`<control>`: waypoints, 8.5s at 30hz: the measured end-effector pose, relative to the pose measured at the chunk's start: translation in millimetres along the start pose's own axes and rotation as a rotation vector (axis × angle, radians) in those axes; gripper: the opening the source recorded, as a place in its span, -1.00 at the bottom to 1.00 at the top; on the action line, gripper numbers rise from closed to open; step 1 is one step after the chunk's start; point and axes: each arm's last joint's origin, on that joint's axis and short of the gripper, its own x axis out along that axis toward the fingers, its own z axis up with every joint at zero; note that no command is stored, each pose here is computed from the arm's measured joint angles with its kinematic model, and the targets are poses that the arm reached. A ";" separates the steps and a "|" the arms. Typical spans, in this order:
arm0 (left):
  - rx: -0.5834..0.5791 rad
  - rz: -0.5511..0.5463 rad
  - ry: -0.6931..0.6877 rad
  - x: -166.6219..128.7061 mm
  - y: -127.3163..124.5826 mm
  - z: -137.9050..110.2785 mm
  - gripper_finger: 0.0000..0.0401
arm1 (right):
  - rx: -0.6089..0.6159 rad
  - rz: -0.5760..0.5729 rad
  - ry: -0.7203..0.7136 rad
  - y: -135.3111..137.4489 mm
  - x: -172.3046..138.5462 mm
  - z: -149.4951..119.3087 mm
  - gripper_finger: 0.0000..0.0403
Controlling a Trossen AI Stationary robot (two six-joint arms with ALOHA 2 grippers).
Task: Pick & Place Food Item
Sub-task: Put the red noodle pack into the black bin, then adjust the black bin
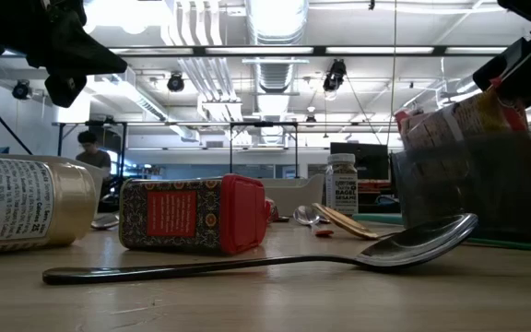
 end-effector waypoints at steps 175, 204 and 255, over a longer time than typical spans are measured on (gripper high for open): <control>0.007 0.003 0.005 0.0 0.3 -0.5 -1.00 | 0.469 -0.280 1.289 5.7 98.8 98.9 -0.94; -0.010 0.011 0.016 0.0 1.2 -1.7 -1.00 | 0.321 -0.362 0.917 -12.8 96.5 130.6 -0.94; -0.011 0.010 0.015 -0.1 1.1 -1.6 -1.00 | 0.394 -0.330 1.098 18.6 81.7 86.6 -0.94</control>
